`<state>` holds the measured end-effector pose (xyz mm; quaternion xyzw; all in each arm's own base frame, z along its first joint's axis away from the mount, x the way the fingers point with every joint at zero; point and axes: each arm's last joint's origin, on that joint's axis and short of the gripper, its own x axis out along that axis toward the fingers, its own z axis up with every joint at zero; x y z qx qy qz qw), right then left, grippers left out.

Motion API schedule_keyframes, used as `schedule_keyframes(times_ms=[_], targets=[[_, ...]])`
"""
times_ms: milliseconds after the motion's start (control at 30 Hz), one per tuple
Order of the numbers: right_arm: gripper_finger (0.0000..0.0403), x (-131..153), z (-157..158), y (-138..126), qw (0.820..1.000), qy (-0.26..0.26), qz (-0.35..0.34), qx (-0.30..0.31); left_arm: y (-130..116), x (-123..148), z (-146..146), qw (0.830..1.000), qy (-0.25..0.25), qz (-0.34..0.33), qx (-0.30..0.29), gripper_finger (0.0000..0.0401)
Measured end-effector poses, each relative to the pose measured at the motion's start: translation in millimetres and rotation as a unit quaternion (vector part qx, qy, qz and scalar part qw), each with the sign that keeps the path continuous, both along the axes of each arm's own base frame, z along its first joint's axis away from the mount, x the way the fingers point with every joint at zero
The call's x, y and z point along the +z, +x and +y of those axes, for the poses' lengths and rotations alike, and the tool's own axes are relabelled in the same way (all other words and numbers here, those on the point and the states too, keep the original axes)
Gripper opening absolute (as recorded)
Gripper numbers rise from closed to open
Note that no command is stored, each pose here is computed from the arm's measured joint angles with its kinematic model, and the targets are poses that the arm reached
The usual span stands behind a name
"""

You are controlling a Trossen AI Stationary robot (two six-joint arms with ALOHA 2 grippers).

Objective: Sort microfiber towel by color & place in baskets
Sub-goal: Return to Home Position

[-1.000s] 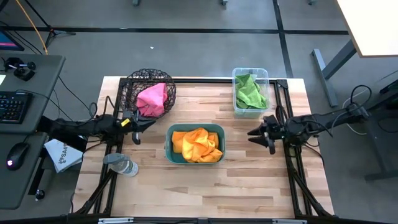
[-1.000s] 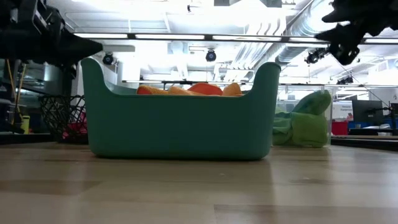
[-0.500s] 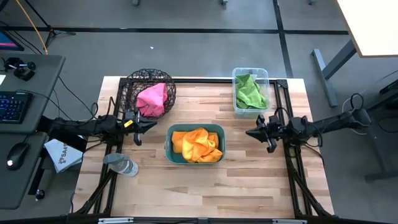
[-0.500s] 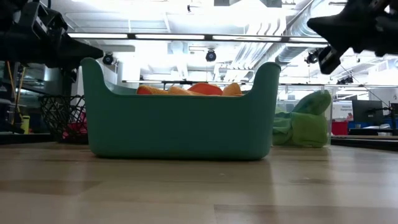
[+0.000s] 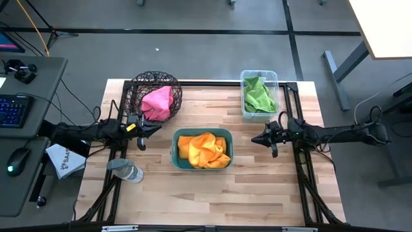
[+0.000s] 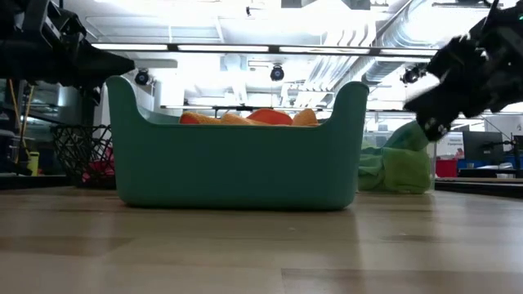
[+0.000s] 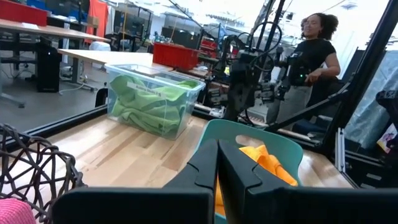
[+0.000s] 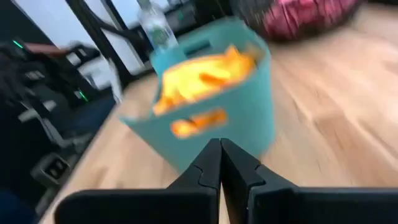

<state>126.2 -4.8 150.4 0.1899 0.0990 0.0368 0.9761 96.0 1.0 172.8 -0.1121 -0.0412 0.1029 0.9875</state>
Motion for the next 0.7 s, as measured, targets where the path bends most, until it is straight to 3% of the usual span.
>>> schedule_keyframes(times_ms=[100,700], targets=[[0.0,-6.2,-0.4,-1.4,0.999,0.006,0.033,-0.002,0.0,0.0,-0.4,1.0,0.0,0.0,-0.002,0.0],[0.0,-8.1,0.3,-1.8,0.999,0.022,0.044,0.005,0.8,-0.9,-1.4,1.0,0.0,0.006,-0.007,0.0]])
